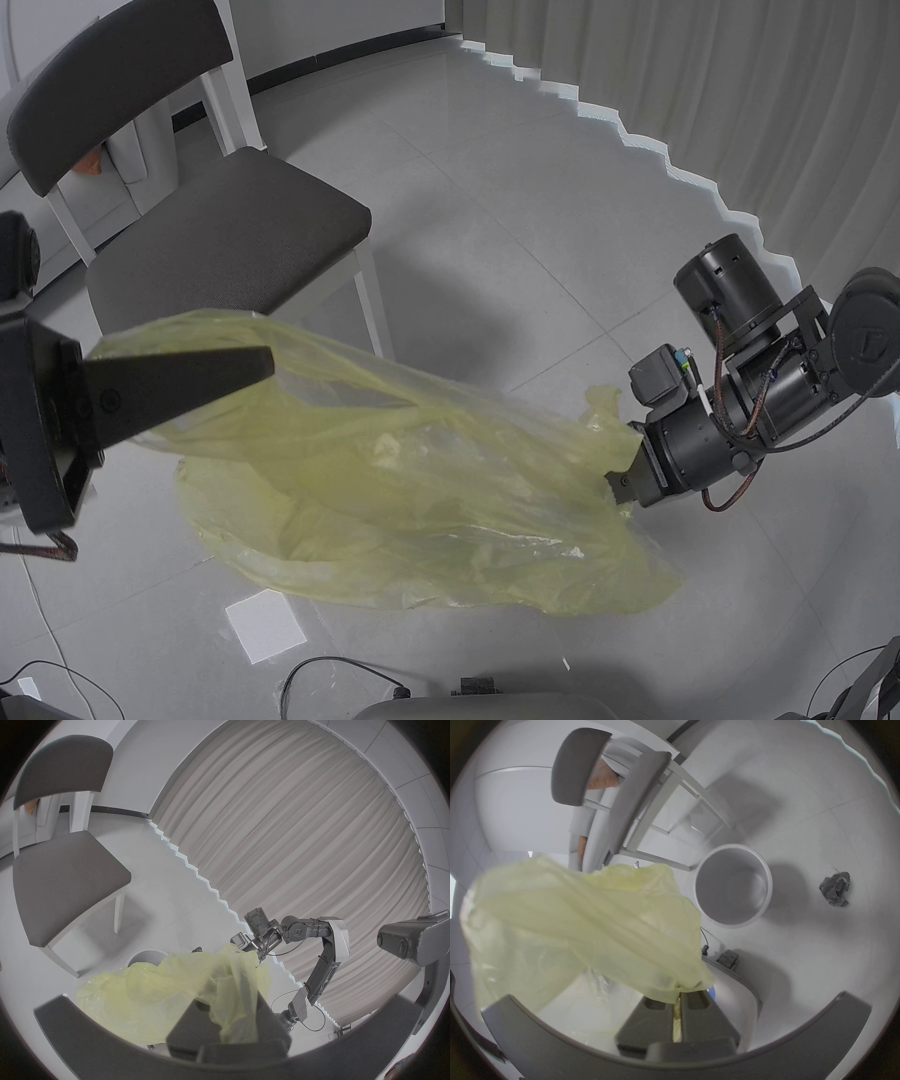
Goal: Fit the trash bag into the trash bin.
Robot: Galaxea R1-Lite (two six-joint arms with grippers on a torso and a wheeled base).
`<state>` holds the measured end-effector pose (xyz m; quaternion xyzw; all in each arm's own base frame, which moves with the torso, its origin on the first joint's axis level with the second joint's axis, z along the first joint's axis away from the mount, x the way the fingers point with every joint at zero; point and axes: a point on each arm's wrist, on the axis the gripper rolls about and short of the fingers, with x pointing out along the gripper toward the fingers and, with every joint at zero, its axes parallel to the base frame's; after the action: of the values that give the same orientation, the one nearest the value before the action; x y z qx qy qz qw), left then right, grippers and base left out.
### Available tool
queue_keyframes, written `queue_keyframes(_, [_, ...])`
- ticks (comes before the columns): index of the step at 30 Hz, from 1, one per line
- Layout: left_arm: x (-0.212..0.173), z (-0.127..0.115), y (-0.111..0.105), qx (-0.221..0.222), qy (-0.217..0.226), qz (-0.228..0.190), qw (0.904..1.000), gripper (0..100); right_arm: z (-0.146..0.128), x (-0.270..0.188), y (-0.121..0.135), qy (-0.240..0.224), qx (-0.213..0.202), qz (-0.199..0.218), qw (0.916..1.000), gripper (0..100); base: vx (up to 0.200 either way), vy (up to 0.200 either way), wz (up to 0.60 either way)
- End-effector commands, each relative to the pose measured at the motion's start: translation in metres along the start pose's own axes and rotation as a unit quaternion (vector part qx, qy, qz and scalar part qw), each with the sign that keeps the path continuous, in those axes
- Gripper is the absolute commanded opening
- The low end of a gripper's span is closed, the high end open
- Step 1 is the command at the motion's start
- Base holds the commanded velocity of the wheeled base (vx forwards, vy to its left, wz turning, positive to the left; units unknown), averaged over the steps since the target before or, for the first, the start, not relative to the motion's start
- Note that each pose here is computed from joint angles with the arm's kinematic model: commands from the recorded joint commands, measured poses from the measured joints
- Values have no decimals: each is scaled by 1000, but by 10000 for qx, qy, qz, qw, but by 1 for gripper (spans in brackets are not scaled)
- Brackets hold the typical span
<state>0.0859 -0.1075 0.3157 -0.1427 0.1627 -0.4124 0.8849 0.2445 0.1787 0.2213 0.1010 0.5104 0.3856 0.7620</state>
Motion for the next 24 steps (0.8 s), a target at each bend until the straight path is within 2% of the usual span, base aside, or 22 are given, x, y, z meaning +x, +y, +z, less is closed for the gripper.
queue_keyframes(1, [-2, 1, 0, -4, -37, -22, 10000, 0, 0, -9, 6, -93, -45, 147, 9998, 0, 0, 0, 0])
queue_keyframes(7, [-3, 2, -1, -12, -54, -21, 10000, 0, -2, -12, 5, -72, 98, 235, 9997, 0, 0, 0, 0])
queue_keyframes(13, [-7, 2, 1, -21, -125, 48, 9999, 0, -2, -20, 6, -13, 208, 743, 9970, 0, 0, 0, 0])
queue_keyframes(24, [-12, 2, 1, -28, -179, 58, 9998, 0, -4, -16, 3, 78, 243, 707, 9972, 0, 0, 0, 0])
